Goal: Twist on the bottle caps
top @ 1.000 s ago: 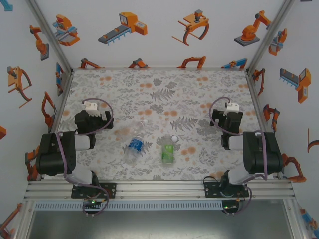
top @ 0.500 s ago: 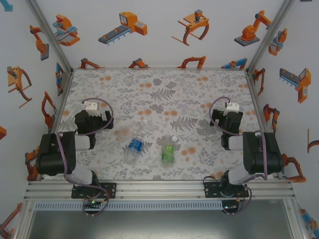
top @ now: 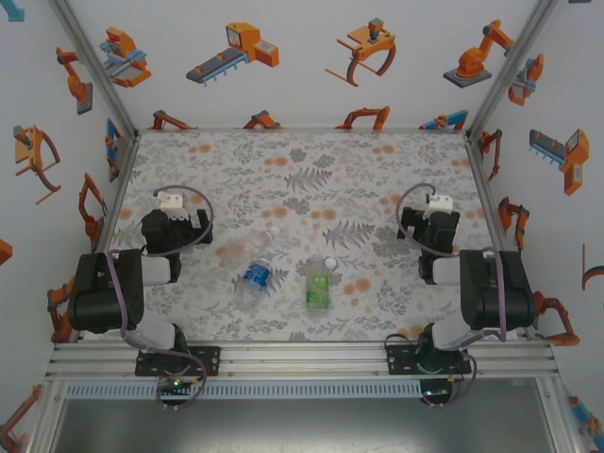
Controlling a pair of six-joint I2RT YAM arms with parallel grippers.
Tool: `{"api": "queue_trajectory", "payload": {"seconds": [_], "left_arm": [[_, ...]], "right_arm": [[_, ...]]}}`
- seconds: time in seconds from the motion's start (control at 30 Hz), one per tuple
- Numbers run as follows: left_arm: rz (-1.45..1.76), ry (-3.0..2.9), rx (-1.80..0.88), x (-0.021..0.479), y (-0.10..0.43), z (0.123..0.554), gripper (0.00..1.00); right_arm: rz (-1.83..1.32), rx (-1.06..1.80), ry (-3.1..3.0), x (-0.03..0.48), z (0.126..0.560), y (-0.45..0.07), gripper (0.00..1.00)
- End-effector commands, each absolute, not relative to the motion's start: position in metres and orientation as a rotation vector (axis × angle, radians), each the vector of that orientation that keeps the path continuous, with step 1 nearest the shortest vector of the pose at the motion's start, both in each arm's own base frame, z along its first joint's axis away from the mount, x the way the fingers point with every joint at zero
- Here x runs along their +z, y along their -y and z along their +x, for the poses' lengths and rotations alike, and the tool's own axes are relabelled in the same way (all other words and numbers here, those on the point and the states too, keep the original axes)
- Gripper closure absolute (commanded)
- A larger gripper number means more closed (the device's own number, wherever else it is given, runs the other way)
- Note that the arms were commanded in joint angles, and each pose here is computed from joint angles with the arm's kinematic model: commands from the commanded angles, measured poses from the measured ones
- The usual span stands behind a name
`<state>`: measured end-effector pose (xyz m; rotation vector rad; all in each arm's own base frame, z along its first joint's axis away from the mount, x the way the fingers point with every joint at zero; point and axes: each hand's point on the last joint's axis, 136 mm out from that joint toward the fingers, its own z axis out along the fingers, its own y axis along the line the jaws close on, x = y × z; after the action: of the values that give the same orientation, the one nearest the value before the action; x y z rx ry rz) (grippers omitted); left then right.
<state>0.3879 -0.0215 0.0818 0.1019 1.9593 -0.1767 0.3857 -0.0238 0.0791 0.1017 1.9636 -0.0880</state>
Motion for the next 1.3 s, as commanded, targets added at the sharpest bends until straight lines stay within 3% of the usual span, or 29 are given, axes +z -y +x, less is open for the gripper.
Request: {"api": "queue_trajectory", "payload": {"seconds": [0.0, 0.33, 0.6, 1.03, 1.27], "left_arm": [[0.077, -1.927, -0.167, 0.093, 0.018, 0.394, 0.03], [0.09, -1.977, -0.025, 0.123, 0.022, 0.393, 0.03], [-0.044, -2.044, -0.09, 0.155, 0.031, 0.391, 0.03], [-0.13, -2.302, -0.257, 0.194, 0.05, 0.356, 0.02], [-0.074, -2.362, -0.31, 0.207, 0.056, 0.346, 0.03]], "right_arm": [[0.09, -0.078, -1.924, 0.093, 0.392, 0.023, 0.01], [0.101, -0.089, -1.906, 0.124, 0.384, 0.025, 0.02], [0.135, 0.01, -1.964, 0.146, 0.377, 0.01, 0.06], [0.2, 0.305, -2.389, 0.156, 0.341, -0.08, 0.18], [0.058, 0.353, -2.62, 0.148, 0.311, -0.147, 0.22]]}}
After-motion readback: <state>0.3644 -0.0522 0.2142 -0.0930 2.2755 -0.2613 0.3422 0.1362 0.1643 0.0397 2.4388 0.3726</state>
